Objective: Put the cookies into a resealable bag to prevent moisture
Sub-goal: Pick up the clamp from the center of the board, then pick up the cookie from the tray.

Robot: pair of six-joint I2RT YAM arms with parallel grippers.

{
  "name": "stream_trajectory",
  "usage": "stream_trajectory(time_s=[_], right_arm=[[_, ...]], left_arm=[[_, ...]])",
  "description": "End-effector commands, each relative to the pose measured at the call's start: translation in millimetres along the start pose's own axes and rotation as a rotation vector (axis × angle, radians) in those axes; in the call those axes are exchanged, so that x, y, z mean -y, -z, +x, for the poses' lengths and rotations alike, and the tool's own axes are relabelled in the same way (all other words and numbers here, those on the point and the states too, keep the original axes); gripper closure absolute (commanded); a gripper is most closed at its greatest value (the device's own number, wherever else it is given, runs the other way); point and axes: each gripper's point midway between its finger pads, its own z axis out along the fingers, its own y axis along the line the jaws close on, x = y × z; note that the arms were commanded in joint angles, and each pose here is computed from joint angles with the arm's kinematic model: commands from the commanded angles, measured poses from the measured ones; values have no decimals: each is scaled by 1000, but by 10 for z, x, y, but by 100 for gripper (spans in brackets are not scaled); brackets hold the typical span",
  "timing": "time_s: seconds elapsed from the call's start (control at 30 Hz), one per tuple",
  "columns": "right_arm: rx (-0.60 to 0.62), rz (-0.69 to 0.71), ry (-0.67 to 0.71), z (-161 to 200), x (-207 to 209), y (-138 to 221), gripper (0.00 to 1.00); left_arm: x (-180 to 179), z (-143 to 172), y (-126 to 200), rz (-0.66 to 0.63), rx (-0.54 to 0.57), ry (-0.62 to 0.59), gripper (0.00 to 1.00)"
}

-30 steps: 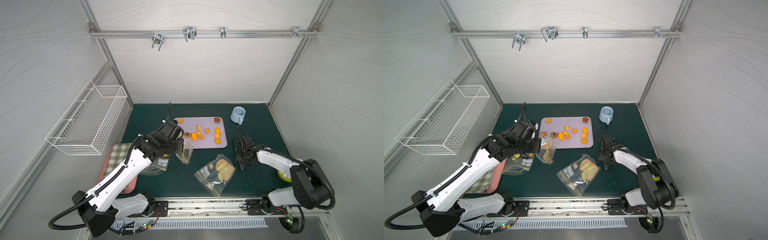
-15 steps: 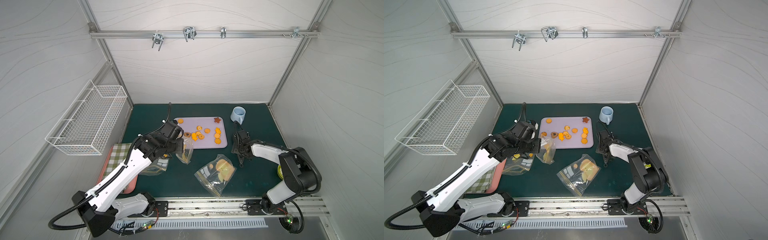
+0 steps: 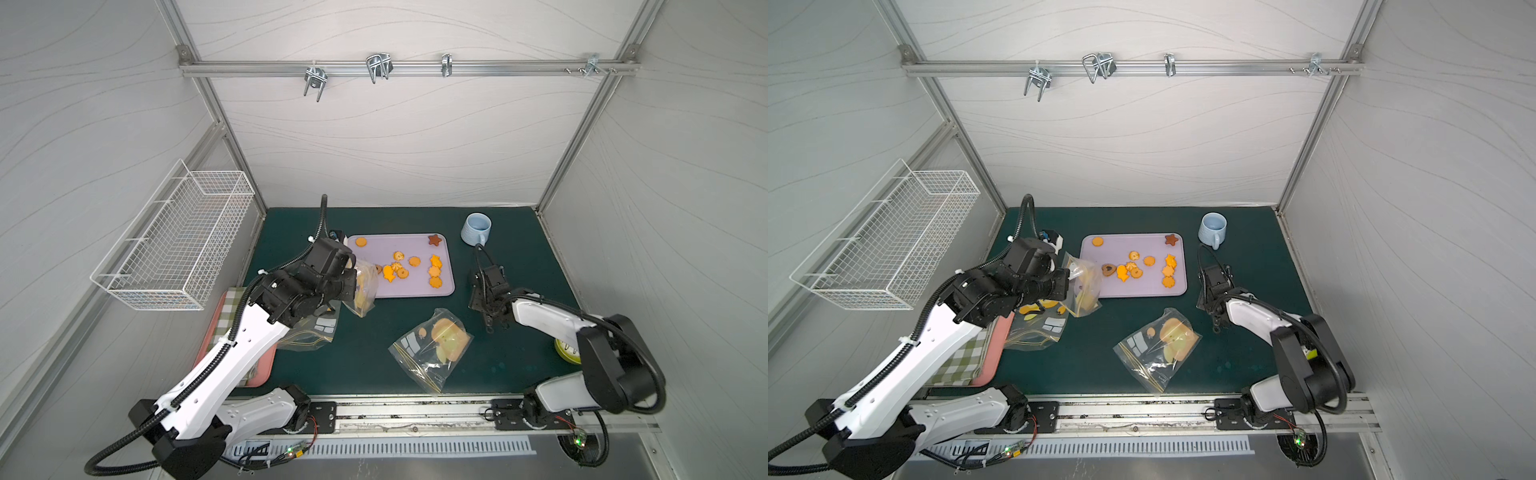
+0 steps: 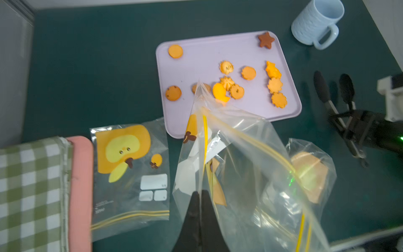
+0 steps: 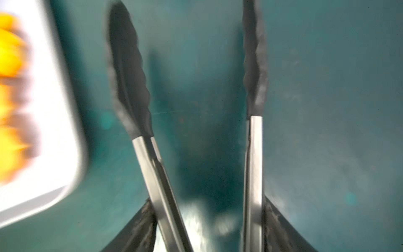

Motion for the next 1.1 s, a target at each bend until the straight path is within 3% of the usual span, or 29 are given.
stream_trajectory(time_s=[0.0, 0.17, 0.33, 0.47, 0.67, 0.73, 0.87, 1.07], right_arm=[[76, -65, 11, -152, -68, 263, 32], [115, -153, 24, -227, -125, 584, 33], [140, -231, 47, -304, -214, 838, 33], [146, -267, 83, -338, -287, 964, 34], [157, -289, 94, -339, -342, 1057, 34], [170, -299, 93, -350, -345, 1107, 34], [207, -309, 88, -418, -322, 1240, 34], [248, -306, 75, -497, -271, 1376, 34]], left_arm=[[-339, -273, 88, -205, 26, -121, 100], [-587, -554, -50, -290, -4, -178, 100], [-855, -648, -503, -352, -123, -180, 100], [-1129, -792, -865, -514, -182, -244, 100], [-1321, -1016, -1325, -540, -239, -286, 100], [-1266, -1041, -1479, -486, -248, -303, 100], [-1123, -1029, -1721, -397, -263, -333, 100], [-1229, -875, -1964, -454, -350, -428, 100]])
